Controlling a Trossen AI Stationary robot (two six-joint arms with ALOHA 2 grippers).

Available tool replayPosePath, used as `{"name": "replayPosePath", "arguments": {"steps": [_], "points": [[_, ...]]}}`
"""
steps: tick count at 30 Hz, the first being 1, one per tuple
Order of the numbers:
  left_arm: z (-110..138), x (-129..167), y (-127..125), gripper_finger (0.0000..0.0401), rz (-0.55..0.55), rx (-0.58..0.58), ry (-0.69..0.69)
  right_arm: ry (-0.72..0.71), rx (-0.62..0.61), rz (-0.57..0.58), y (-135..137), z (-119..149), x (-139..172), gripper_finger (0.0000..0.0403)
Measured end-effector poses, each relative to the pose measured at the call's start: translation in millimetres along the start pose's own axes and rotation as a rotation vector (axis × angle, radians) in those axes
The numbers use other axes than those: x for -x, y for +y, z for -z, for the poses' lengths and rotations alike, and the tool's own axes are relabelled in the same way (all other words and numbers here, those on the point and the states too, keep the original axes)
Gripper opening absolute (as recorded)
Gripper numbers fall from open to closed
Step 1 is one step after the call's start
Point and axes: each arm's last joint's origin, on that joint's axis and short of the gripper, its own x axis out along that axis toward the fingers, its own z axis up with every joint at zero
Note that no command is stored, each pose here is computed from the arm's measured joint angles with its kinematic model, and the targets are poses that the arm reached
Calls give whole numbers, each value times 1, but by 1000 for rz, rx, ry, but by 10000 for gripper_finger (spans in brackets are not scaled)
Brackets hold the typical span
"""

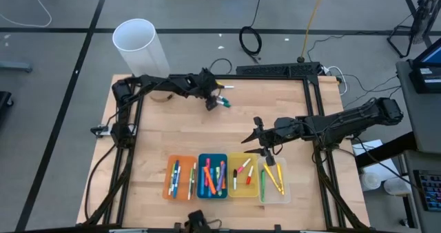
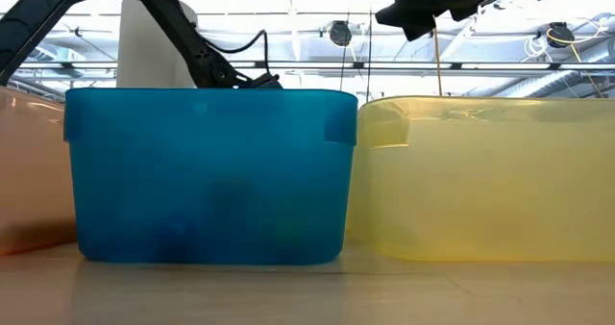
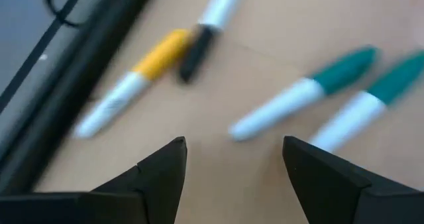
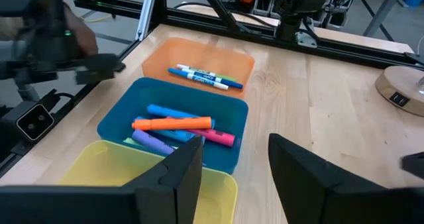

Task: Pick & Place Markers
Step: Put the bottom green highlighter pen into the yellow bin

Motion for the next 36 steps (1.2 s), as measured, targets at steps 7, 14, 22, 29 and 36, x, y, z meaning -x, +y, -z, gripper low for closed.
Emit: {"name": "replayPosePath", "arguments": {"steps": [7,14,22,29,36], "points": [[-5,1,-39,255,68,-200,-15,0,0,0,0,0,0,159],[-12,4,-66,255,43,-344,-72,0,-3,0,0,0,0,159],[-16,10,-78,255,20,-143,-98,0,-3,-1,0,0,0,159],[-17,14,-92,255,78,15,-103,0,-3,-1,0,0,0,156],[-9,1,-109,255,3,50,-87,0,-3,-1,0,0,0,156]]}}
